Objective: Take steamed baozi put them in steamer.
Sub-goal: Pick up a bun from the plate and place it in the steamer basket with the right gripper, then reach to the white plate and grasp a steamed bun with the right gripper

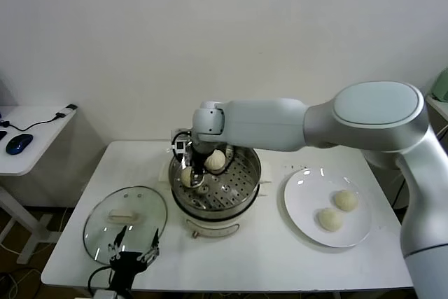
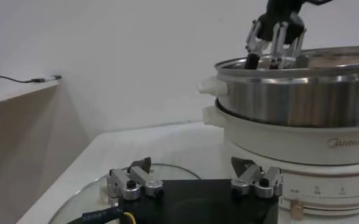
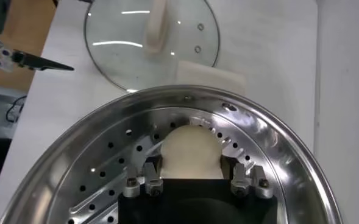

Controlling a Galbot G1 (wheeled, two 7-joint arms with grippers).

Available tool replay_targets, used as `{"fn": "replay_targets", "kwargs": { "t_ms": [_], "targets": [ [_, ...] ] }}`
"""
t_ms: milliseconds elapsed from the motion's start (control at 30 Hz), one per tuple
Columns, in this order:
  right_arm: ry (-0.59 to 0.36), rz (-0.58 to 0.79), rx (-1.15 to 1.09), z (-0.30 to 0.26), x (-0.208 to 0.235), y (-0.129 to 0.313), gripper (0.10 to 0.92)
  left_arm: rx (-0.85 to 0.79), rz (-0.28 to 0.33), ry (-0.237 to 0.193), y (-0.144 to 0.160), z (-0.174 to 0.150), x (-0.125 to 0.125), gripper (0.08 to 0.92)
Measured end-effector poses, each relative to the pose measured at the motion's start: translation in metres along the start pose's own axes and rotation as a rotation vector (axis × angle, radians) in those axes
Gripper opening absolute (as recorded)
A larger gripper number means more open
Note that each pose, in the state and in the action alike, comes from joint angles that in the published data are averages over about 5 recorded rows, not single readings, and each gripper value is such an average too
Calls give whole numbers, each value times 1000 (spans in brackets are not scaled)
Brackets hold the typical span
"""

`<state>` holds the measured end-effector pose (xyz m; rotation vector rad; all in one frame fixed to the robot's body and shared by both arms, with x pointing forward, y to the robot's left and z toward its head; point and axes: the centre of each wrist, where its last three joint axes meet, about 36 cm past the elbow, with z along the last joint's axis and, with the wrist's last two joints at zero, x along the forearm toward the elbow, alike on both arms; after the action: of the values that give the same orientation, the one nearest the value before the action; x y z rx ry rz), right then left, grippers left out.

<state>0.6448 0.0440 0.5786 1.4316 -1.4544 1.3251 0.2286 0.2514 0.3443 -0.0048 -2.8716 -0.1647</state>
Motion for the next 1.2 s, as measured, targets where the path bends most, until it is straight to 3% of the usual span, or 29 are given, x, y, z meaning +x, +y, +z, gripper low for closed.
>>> {"fn": "replay_targets", "kwargs": {
  "t_ms": [167, 467, 833, 1000, 1200],
  "targets": [
    [-8, -2, 13, 2, 0, -2, 806, 1, 0, 0, -1, 0, 0, 823],
    [-46, -20, 45, 40, 63, -21, 823, -3, -3, -3, 1, -2, 2, 823],
    [56, -53, -9, 206, 174, -9, 823, -12, -11, -7, 9, -3, 0, 823],
    [109, -81, -67, 285, 175, 26, 823, -12, -15, -5, 11, -2, 0, 823],
    [143, -120, -130, 354, 146, 68, 823, -11, -17, -1, 11, -1, 1, 823]
  ]
}}
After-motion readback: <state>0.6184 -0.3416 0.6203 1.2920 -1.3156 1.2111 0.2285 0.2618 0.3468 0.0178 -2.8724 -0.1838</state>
